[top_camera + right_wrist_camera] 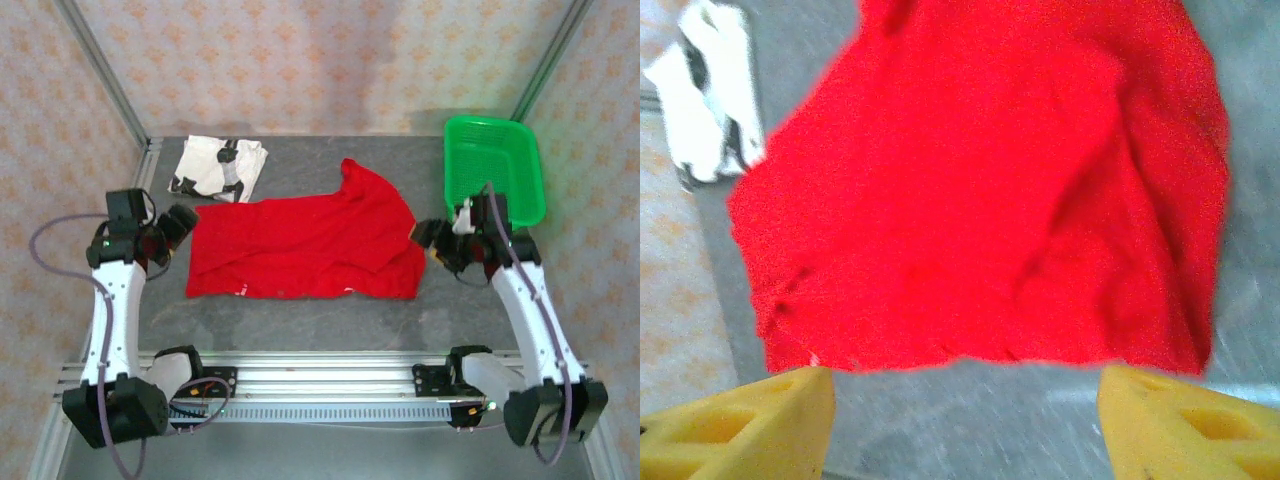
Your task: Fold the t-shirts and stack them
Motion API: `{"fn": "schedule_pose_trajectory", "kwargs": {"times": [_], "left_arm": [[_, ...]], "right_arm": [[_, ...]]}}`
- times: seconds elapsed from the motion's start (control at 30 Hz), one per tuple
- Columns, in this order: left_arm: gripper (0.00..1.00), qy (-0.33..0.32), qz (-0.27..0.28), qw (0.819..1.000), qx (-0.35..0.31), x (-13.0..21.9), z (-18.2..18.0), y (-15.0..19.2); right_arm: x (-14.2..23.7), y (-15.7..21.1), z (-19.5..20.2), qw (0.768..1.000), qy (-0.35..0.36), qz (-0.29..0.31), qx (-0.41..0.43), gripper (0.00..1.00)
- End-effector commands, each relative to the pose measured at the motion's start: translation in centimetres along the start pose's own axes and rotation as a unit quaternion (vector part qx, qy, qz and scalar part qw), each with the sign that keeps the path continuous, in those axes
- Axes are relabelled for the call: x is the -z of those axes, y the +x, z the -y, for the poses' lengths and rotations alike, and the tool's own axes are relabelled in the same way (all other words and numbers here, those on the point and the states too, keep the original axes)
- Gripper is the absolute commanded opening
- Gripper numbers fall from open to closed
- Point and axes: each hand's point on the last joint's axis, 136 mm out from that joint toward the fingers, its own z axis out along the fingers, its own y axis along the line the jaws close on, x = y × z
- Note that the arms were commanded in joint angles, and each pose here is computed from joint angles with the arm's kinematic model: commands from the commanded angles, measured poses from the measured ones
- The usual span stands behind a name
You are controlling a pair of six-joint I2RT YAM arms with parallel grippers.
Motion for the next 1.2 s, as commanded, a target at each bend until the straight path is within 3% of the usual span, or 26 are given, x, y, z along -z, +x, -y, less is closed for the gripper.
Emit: {"fn": "schedule_pose_trajectory", "kwargs": {"times": [0.0, 0.2, 0.3, 0.4, 0.83, 1.17], "left_arm": [[0.78, -0.055, -0.079, 0.995, 0.023, -2.0, -4.0, 4.3], [0.69, -0.112, -0.111, 0.987, 0.018, -4.2, -7.8, 6.7], [0.61, -0.117, -0.120, 0.985, 0.027, -5.7, -8.7, 7.3], [0.61, -0.113, -0.121, 0.985, 0.041, -7.2, -8.8, 7.2], [0.54, -0.116, -0.081, 0.988, 0.065, -12.6, -7.2, 2.0], [0.25, -0.125, -0.104, 0.985, 0.063, -15.3, -6.4, 0.7]], "right_arm": [[-2.6, 3.1, 3.8, 0.997, 0.033, -0.048, -0.050, 0.67], [-6.0, 4.7, 6.4, 0.994, 0.040, -0.069, -0.075, 0.64], [-6.9, 5.2, 7.2, 0.992, 0.050, -0.084, -0.077, 0.60], [-7.3, 5.2, 7.3, 0.993, 0.048, -0.080, -0.078, 0.60], [-7.5, 4.4, 7.1, 0.994, 0.048, -0.075, -0.070, 0.60], [-7.5, 4.1, 6.8, 0.994, 0.048, -0.074, -0.071, 0.60]]}}
